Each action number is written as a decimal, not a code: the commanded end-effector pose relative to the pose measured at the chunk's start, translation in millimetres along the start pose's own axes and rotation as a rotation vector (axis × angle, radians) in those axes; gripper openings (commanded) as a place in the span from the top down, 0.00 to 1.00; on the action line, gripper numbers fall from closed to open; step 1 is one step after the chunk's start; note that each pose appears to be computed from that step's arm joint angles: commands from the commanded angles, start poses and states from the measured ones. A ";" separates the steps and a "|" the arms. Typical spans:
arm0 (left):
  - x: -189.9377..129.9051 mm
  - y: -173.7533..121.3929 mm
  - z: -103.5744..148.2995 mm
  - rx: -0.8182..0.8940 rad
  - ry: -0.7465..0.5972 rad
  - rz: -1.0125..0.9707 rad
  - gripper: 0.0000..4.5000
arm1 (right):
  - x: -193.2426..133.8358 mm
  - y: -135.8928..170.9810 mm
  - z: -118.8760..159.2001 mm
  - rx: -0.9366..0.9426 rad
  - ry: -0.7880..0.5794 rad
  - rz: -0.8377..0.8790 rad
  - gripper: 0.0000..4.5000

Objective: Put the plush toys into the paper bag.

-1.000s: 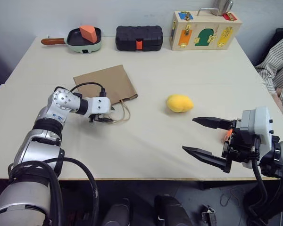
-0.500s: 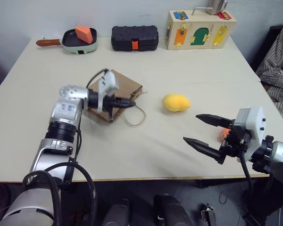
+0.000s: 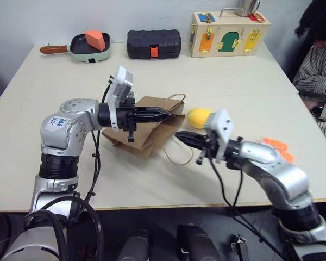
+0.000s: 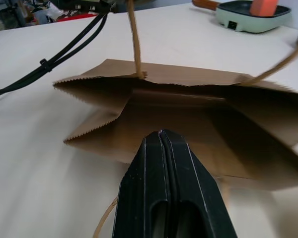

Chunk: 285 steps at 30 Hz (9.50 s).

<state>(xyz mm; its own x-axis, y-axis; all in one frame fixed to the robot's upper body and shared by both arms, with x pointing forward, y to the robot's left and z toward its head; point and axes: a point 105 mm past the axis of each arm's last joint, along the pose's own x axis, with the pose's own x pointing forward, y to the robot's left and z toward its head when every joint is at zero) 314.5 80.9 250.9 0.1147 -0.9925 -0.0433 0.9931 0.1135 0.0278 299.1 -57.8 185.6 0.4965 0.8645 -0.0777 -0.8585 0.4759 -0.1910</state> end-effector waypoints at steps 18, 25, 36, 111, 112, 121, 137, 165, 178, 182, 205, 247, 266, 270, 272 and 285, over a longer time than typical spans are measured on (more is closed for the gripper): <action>-4.3 -29.4 23.4 0.019 -0.061 -0.071 1.00 | 89.6 -14.0 -30.4 0.034 0.079 0.027 1.00; -17.8 -16.8 40.2 0.038 -0.125 0.020 1.00 | 92.5 -2.6 -67.9 -0.002 0.193 0.070 1.00; -34.7 -10.1 67.6 0.099 -0.189 0.096 1.00 | 82.9 -8.0 -91.5 -0.186 0.274 0.082 1.00; -24.6 -17.6 41.2 0.129 -0.098 0.032 1.00 | -8.3 -30.6 32.8 -1.187 -0.037 0.052 0.99; -24.5 -17.4 43.0 0.129 -0.104 0.031 1.00 | -3.1 -26.6 28.3 -1.246 -0.038 0.084 0.99; -22.6 -20.0 48.4 0.130 -0.116 0.017 1.00 | 40.9 6.7 18.8 -1.537 -0.178 0.296 0.99; -19.0 -26.8 40.5 0.117 -0.101 -0.006 1.00 | 95.7 25.3 -4.5 -1.296 -0.181 0.497 0.63; -14.2 -23.0 36.0 0.095 -0.121 -0.041 1.00 | -224.8 -83.3 -57.3 -0.665 0.791 -0.488 0.01; -21.5 -17.7 43.2 0.114 -0.128 -0.011 1.00 | -218.2 -104.2 -91.8 -0.660 0.824 -0.463 0.72; -23.7 -17.0 42.7 0.108 -0.129 -0.002 1.00 | -175.6 -93.8 -39.1 -0.743 0.525 -0.399 0.95; -19.8 -26.3 42.4 0.100 -0.120 -0.032 1.00 | 73.8 2.1 17.9 -1.103 -0.026 0.409 0.98; -17.8 -15.3 34.4 0.082 -0.128 -0.001 1.00 | -36.1 -37.2 -18.0 -0.159 0.217 -0.115 0.01; -21.9 -12.8 38.7 0.100 -0.128 0.019 1.00 | -21.4 -47.7 -11.5 -0.195 0.176 -0.077 0.88; -21.9 -12.3 38.8 0.100 -0.129 0.018 1.00 | -22.1 -37.5 11.3 -0.186 0.118 -0.035 1.00; -21.2 -12.4 39.4 0.100 -0.129 0.015 1.00 | -13.9 -27.8 19.1 -0.174 0.086 0.008 1.00; -15.9 -17.6 42.7 0.100 -0.129 -0.019 1.00 | 77.8 -2.7 24.2 -0.251 0.045 0.136 1.00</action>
<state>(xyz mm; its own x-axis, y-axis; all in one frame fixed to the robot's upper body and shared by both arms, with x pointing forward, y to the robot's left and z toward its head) 301.6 94.5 279.6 0.1107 -0.9914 0.0701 0.9910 0.1154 0.0675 335.5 3.6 195.3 0.3999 0.8956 -0.1948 -0.8730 0.3074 -0.3787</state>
